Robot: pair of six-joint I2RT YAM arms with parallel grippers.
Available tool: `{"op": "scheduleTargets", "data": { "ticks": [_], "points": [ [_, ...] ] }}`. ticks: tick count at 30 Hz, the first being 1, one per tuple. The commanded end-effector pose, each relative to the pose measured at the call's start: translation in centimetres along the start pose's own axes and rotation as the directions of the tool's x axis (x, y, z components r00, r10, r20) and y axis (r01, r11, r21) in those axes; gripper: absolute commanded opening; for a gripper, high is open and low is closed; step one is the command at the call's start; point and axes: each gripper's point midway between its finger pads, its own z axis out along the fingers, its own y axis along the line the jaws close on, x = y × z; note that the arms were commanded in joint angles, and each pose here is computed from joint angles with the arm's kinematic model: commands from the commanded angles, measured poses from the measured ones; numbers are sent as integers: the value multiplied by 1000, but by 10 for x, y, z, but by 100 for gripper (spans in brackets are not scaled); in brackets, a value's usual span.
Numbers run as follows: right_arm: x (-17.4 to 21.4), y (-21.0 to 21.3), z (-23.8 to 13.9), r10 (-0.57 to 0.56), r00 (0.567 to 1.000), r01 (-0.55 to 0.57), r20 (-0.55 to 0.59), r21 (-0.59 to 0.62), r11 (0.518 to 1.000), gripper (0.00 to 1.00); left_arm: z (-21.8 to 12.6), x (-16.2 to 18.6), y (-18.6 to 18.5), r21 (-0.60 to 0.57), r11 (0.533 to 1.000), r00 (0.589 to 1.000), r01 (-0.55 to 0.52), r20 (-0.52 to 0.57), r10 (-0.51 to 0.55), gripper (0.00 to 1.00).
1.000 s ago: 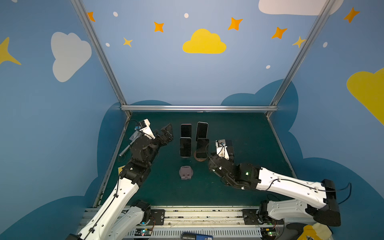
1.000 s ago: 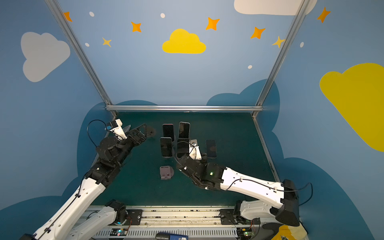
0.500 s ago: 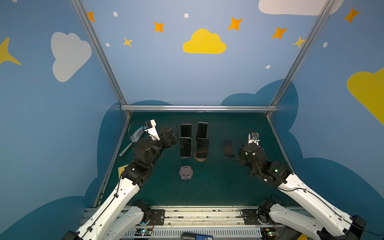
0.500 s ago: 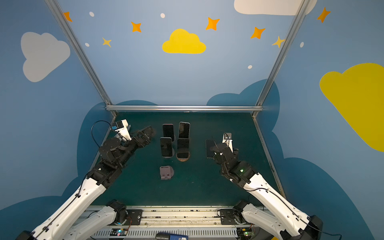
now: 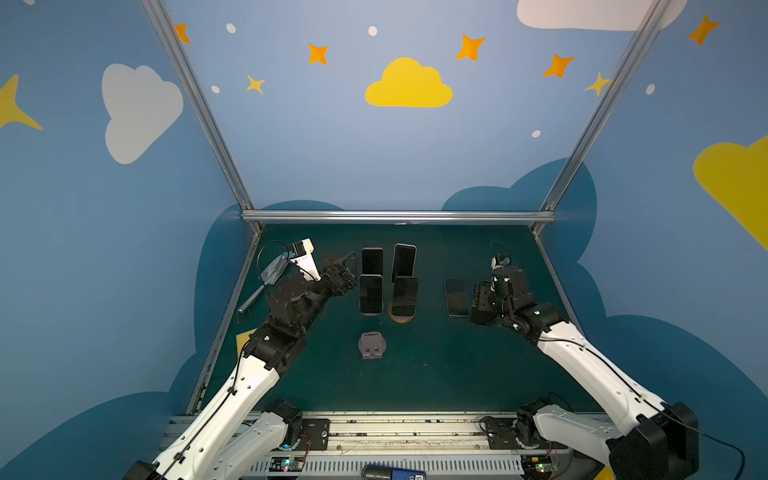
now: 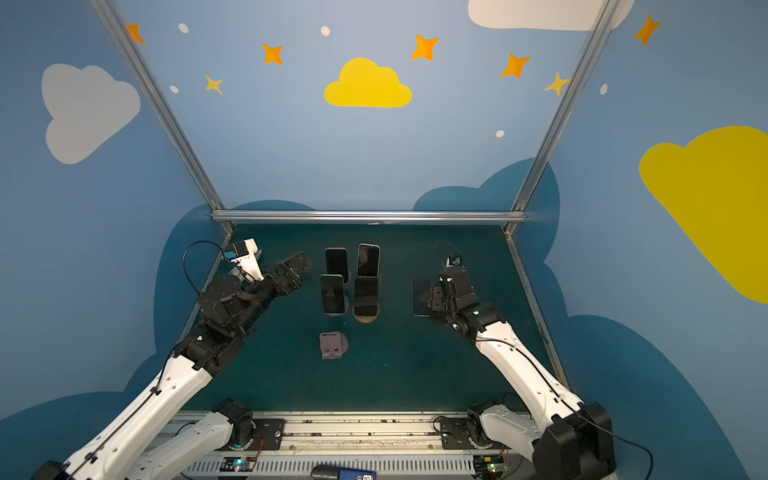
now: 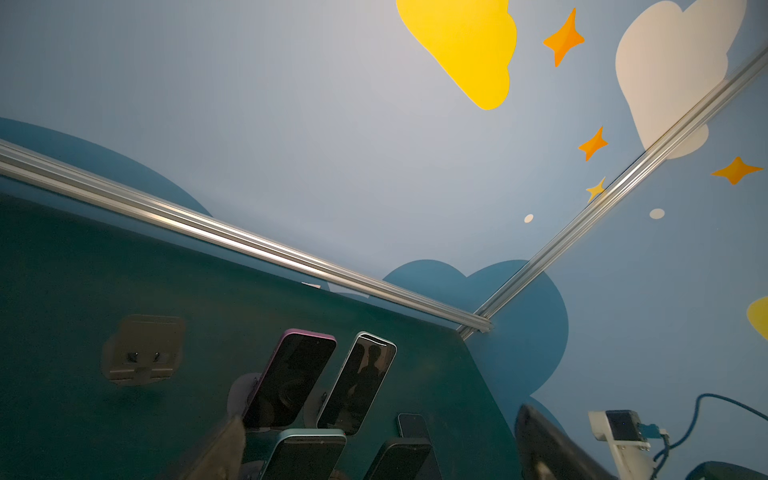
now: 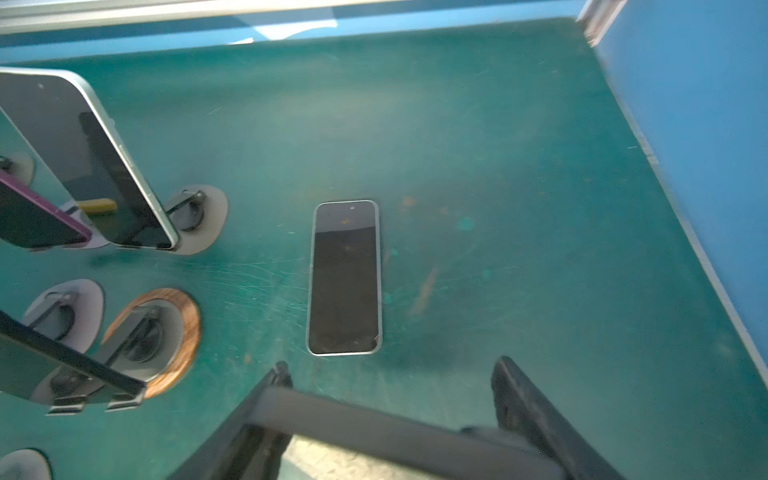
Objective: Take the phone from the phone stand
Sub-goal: 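Carry the dark phone toward the flat light-blue phone with the right gripper, then lower the dark phone flat beside the light-blue phone with the right gripper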
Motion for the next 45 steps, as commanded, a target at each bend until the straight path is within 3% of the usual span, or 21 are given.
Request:
{"op": "scheduleTargets", "data": {
  "ticks": [1, 11, 22, 45],
  "points": [
    [-32, 32, 1, 49, 997, -39, 66, -146, 989, 65, -4, -15, -12, 35, 999, 999, -17, 37, 16, 100],
    [-28, 84, 43, 43, 999, -47, -20, -261, 964, 63, -2, -13, -9, 23, 999, 999, -27, 35, 26, 100],
    [-25, 101, 89, 30, 975, -69, -218, -176, 982, 64, -3, -14, -10, 22, 999, 999, -30, 40, 29, 100],
    [23, 133, 153, -74, 927, -23, -368, -251, 968, 62, 1, -11, -6, 8, 999, 999, -35, 30, 35, 100]
  ]
}}
